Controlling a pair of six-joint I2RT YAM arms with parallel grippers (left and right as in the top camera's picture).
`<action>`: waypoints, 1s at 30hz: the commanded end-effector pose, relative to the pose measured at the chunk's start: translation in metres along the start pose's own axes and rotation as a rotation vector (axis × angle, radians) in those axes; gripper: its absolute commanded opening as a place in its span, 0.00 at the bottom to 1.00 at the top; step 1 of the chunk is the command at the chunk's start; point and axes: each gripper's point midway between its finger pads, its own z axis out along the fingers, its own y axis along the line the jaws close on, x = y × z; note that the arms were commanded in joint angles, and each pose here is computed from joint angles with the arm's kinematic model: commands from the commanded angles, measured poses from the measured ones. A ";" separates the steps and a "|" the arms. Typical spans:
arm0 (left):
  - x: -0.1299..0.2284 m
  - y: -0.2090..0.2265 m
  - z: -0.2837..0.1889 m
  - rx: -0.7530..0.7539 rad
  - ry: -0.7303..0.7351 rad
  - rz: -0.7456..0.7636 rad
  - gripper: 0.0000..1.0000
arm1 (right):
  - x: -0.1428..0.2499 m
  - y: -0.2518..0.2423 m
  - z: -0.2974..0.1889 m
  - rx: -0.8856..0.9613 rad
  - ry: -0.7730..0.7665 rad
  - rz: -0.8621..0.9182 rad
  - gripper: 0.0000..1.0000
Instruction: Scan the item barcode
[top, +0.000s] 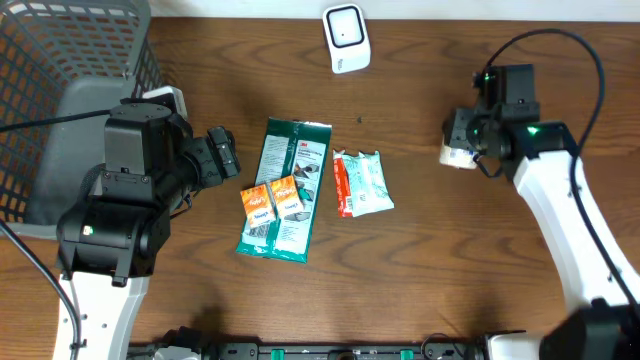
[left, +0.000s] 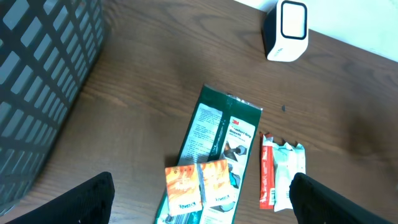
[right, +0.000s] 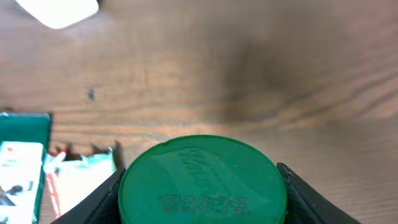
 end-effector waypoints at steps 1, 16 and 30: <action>-0.005 0.002 -0.004 -0.011 -0.020 0.001 0.90 | -0.016 -0.003 -0.015 0.100 -0.089 0.006 0.27; -0.005 0.002 -0.004 -0.011 -0.020 0.001 0.90 | 0.018 0.014 -0.025 0.598 -0.603 0.108 0.33; -0.005 0.002 -0.004 -0.011 -0.020 0.001 0.90 | 0.058 0.011 0.054 0.709 -0.481 -0.146 0.33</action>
